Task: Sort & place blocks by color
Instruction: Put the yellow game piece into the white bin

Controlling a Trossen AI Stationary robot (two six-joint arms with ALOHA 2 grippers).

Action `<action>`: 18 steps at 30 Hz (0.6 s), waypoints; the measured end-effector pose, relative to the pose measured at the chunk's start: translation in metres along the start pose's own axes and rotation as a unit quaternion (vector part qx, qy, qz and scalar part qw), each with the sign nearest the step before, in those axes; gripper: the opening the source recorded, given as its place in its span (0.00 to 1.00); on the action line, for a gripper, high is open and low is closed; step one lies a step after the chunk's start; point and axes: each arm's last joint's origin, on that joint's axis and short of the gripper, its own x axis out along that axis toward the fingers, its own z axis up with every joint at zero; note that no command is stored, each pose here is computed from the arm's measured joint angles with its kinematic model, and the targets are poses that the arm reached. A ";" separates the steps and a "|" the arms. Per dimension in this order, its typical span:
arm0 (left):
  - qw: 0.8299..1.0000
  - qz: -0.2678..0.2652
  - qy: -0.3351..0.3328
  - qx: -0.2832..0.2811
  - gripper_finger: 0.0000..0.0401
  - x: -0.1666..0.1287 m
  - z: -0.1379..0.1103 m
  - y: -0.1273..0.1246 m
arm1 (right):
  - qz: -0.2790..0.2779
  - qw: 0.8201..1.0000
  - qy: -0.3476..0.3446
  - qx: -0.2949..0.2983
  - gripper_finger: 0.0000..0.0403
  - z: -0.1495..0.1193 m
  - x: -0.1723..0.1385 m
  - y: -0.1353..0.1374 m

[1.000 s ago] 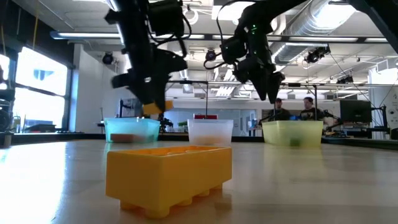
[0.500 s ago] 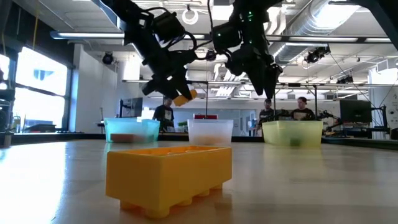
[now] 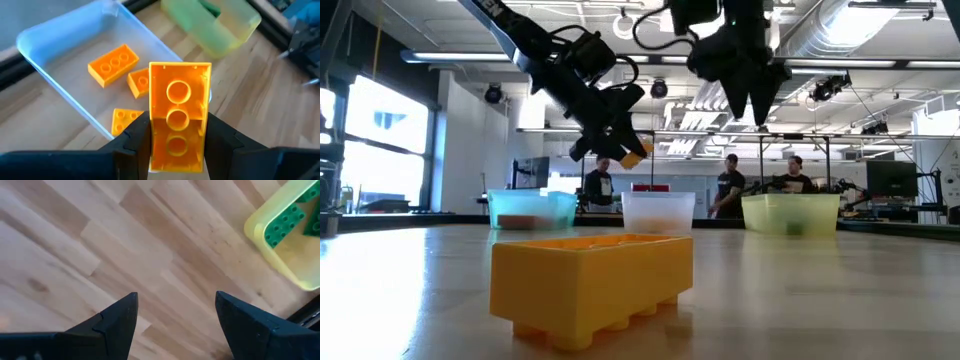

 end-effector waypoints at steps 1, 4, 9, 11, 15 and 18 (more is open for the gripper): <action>1.000 0.000 0.000 0.001 0.28 0.002 -0.001 0.001 | 0.003 1.000 -0.004 0.003 0.63 -0.004 -0.004 0.001; 1.000 -0.005 -0.010 0.020 0.28 0.008 0.000 0.002 | 0.013 1.000 -0.016 0.007 0.63 -0.015 -0.013 0.007; 0.999 -0.006 -0.016 0.031 0.34 0.017 -0.002 0.004 | 0.013 0.999 -0.029 0.007 0.63 -0.034 -0.021 0.020; 0.999 -0.006 -0.019 0.036 0.37 0.017 -0.001 0.004 | 0.005 0.999 -0.032 0.001 0.63 -0.041 -0.021 0.027; 0.998 -0.005 -0.018 0.052 0.45 0.018 -0.002 0.005 | -0.009 0.999 -0.038 -0.012 0.63 -0.058 -0.020 0.043; 0.998 -0.006 -0.018 0.052 0.51 0.018 -0.002 0.004 | -0.018 0.999 -0.044 -0.019 0.63 -0.072 -0.020 0.055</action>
